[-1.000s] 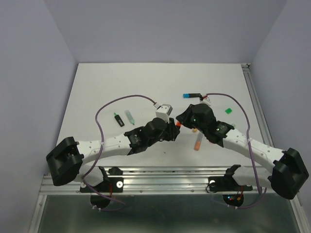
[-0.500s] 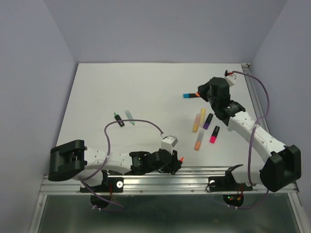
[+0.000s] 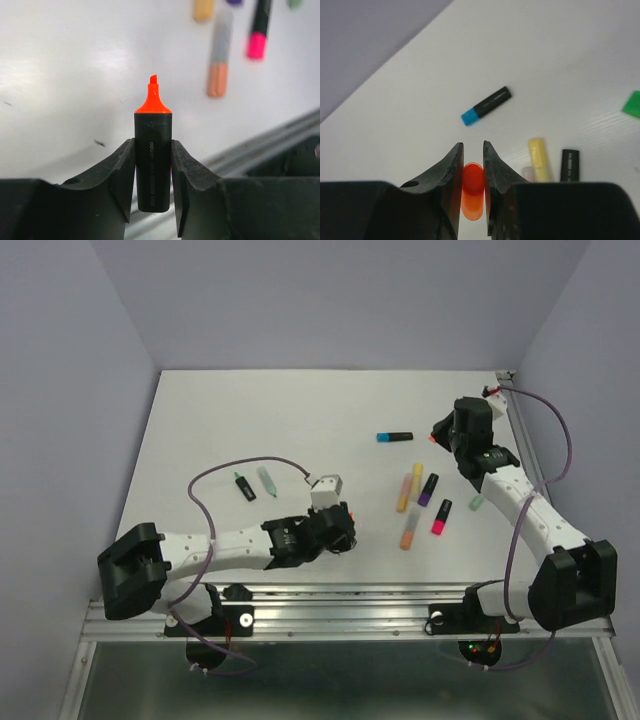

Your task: Open the pen caps

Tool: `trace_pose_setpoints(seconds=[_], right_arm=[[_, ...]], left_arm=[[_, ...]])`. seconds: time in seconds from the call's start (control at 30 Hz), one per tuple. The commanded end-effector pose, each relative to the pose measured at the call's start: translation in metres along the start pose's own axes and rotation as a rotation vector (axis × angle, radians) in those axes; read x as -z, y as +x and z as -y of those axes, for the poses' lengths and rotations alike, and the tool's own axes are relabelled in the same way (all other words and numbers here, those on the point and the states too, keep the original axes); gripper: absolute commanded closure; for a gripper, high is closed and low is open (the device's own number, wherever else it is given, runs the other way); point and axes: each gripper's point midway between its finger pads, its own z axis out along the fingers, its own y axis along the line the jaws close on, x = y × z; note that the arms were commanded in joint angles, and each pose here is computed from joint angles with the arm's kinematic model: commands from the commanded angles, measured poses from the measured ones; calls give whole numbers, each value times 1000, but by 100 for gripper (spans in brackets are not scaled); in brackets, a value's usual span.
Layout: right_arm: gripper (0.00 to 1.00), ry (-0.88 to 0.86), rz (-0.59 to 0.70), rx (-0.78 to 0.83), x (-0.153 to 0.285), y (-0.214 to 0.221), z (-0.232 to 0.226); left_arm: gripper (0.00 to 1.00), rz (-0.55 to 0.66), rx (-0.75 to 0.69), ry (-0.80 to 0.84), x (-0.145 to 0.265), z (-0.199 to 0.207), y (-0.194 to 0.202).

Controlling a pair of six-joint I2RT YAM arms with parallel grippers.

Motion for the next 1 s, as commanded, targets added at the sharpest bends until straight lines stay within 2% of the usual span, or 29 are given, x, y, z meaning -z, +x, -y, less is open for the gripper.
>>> trace_pose_setpoints(seconds=[0.0, 0.1, 0.2, 0.37, 0.53, 0.67, 0.83, 0.93, 0.97], right_arm=[[99, 225, -70, 63, -9, 15, 81], [99, 358, -115, 95, -14, 25, 124], [99, 456, -182, 60, -18, 35, 165], [99, 609, -256, 46, -17, 54, 220], [99, 604, -328, 39, -29, 71, 226], [99, 693, -340, 59, -30, 77, 243], [93, 732, -372, 73, -33, 85, 252], [88, 745, -383, 79, -32, 86, 254], [85, 743, -382, 78, -31, 85, 253]], left_arm=[[100, 115, 50, -256, -5, -74, -58], [100, 152, 94, -382, -10, -113, -84], [100, 162, 142, -488, -15, -146, -103], [100, 155, 209, -656, -19, -195, -120], [100, 130, 223, -750, -19, -221, -117], [100, 106, 237, -792, -18, -236, -108], [99, 85, 252, -814, -16, -246, -97], [95, 79, 251, -826, -15, -250, -95], [91, 79, 254, -830, -15, -252, -95]])
